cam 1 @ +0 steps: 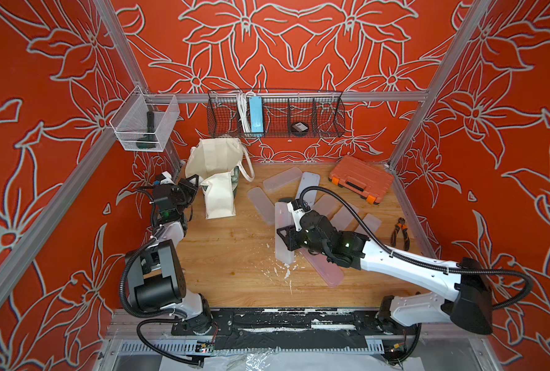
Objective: Take out the pencil case from the canvas bag
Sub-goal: Place the canvas bag at the center of the board.
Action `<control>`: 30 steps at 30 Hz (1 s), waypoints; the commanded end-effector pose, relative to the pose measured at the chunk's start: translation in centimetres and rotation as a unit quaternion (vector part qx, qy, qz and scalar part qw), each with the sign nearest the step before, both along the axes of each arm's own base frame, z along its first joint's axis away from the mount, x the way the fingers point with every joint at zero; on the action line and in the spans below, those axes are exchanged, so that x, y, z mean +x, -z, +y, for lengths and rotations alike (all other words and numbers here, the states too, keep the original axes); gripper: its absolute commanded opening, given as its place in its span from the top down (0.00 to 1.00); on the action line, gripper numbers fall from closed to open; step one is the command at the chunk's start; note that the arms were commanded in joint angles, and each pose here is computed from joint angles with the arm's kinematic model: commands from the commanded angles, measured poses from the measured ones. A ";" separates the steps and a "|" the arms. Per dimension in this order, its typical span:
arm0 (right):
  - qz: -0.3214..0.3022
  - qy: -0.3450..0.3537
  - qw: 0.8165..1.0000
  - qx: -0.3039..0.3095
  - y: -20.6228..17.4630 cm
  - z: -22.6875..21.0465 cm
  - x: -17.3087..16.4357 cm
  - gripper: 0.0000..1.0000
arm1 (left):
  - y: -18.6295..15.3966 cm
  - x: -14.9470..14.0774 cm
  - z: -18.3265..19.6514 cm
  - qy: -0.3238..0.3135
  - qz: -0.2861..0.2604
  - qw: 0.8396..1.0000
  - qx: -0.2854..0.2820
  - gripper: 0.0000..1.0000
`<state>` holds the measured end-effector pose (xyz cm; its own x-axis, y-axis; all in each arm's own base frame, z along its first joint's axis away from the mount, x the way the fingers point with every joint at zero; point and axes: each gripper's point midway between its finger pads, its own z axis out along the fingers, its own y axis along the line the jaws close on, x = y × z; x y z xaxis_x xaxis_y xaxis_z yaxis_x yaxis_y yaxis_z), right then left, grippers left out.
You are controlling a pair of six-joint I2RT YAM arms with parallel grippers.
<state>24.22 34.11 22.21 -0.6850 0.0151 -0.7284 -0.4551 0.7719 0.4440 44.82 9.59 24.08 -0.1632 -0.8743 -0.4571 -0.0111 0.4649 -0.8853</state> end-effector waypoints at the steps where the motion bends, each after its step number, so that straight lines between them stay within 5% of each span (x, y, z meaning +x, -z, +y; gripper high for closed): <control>1: -0.003 0.009 1.000 0.009 -0.9 0.4 0.7 0.84 | -3.0 0.2 -0.2 0.014 -0.062 0.997 0.038 1.00; 6: 0.010 0.010 1.000 0.008 0.4 0.6 0.6 0.84 | -1.9 0.3 -0.2 0.022 -0.056 0.995 0.074 0.99; 15: 0.020 0.007 1.000 0.003 1.6 1.0 0.6 0.84 | -0.7 0.1 0.6 0.026 -0.039 0.992 0.115 0.48; 20: 0.023 0.005 1.000 0.005 1.9 1.2 0.6 0.84 | -0.5 0.0 1.5 0.022 -0.027 0.991 0.126 0.29; 30: 0.077 -0.038 0.996 0.034 5.0 4.4 -0.2 0.85 | 0.0 -0.5 1.0 0.043 -0.008 0.987 0.153 0.21</control>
<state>24.36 37.10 18.24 -0.7582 0.0036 -0.6520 -0.4327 0.7453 0.5072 44.60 10.93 23.37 -0.2112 -0.7104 -0.6714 0.0292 0.6820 -0.7308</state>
